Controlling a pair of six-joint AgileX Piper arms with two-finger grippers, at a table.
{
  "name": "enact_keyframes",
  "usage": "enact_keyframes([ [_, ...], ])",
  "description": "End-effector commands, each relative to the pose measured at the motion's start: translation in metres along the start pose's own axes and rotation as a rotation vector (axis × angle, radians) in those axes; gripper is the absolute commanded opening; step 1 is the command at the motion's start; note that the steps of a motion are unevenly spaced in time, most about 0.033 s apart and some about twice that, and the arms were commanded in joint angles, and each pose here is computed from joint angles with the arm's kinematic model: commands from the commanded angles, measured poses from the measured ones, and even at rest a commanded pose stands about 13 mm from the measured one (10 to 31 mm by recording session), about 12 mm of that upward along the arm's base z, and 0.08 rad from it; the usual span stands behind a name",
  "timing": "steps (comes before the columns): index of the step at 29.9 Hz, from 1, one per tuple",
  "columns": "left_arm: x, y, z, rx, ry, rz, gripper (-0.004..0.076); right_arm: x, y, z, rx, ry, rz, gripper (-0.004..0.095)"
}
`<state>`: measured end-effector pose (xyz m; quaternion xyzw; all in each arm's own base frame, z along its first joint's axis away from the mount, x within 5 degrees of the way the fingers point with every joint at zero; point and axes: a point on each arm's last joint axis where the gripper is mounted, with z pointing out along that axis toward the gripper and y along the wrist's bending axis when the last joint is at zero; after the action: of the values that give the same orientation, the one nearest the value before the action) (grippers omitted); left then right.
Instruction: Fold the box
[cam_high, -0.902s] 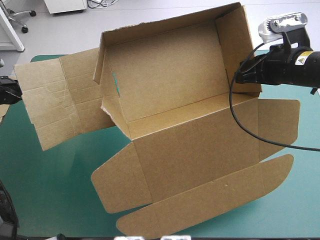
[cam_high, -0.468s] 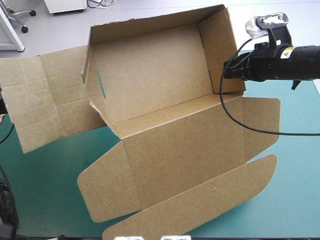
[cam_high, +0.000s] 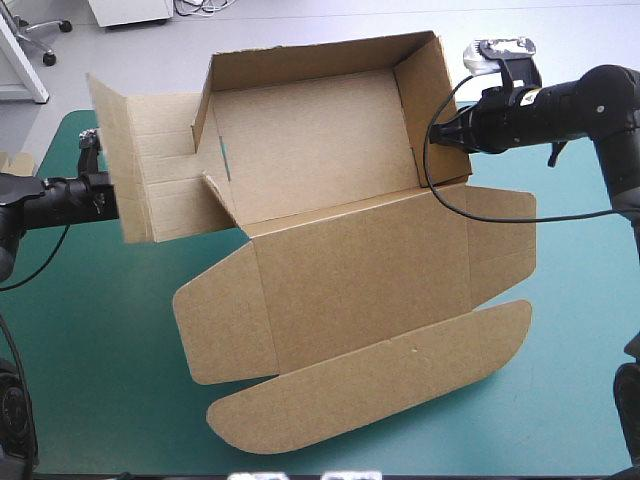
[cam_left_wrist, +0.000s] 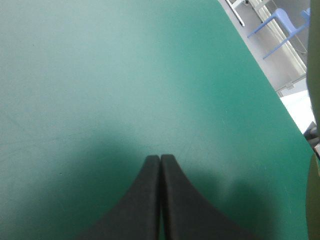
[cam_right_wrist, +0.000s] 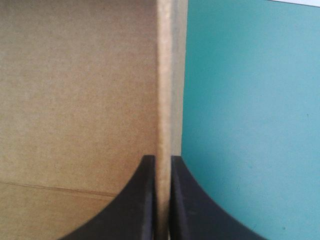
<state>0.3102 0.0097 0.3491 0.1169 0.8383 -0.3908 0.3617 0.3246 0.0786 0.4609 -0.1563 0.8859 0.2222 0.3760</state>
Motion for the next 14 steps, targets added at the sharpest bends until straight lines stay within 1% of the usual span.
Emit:
enact_keyframes([
  [1, -0.011, -0.029, -0.011, 0.122, -0.075, 0.024, -0.0008, -0.012, 0.006, -0.012, -0.021, -0.108, 0.013, -0.0032],
  [3, -0.013, -0.033, -0.012, 0.155, -0.097, 0.021, -0.0008, -0.011, 0.002, -0.005, -0.019, -0.094, 0.019, -0.0032],
  [7, -0.013, -0.034, -0.012, 0.162, -0.104, 0.020, -0.0008, -0.011, -0.001, 0.003, -0.024, -0.076, 0.030, -0.0032],
  [11, -0.017, -0.041, -0.010, 0.212, -0.136, -0.011, -0.0008, -0.011, -0.006, 0.010, -0.016, -0.068, 0.035, -0.0032],
  [14, -0.016, -0.046, -0.004, 0.229, -0.117, -0.009, -0.0008, -0.010, -0.009, 0.016, -0.013, -0.045, 0.045, -0.0032],
])
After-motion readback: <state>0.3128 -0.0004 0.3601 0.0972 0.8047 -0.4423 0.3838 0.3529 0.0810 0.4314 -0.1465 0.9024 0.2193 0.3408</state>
